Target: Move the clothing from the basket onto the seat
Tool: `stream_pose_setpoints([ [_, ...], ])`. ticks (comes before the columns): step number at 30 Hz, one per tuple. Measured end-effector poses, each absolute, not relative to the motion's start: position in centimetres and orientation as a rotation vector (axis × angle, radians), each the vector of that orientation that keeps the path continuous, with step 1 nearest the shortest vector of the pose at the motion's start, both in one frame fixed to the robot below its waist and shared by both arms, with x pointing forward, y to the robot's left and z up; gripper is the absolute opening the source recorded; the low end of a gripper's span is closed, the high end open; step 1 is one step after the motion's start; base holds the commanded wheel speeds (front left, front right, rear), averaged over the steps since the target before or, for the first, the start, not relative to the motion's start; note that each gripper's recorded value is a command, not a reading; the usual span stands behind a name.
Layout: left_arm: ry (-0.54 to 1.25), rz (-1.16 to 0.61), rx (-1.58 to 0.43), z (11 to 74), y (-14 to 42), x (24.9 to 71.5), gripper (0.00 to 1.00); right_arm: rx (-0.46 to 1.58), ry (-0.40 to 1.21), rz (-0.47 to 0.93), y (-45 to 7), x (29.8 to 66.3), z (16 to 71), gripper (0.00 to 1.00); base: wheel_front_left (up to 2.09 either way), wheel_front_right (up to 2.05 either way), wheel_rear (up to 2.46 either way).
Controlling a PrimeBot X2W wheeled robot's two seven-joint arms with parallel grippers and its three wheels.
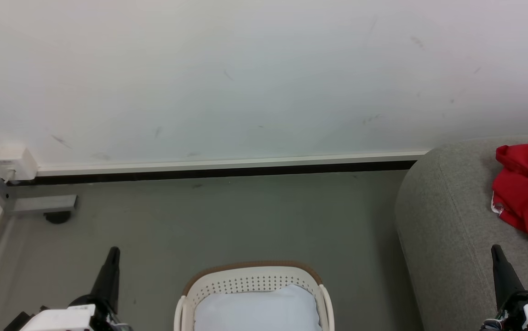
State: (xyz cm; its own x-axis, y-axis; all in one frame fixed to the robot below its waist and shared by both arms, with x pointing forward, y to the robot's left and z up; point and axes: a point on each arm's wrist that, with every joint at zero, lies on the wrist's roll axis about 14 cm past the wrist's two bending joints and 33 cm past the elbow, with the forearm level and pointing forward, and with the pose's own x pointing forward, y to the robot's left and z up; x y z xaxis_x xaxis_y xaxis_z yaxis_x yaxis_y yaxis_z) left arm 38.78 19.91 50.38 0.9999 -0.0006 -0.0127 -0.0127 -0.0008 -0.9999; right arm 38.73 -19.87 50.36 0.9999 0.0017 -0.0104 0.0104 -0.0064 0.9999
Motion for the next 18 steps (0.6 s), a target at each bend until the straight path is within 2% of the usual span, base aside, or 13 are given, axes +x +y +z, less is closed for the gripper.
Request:
stream_pose_setpoints([
  [18, 0.01, 0.01, -1.572, 50.38, 19.91, 38.78, 0.0, 1.577, 0.009, -0.007, -19.87, 38.73, 50.36, 0.0, 0.0, 0.0, 0.0],
])
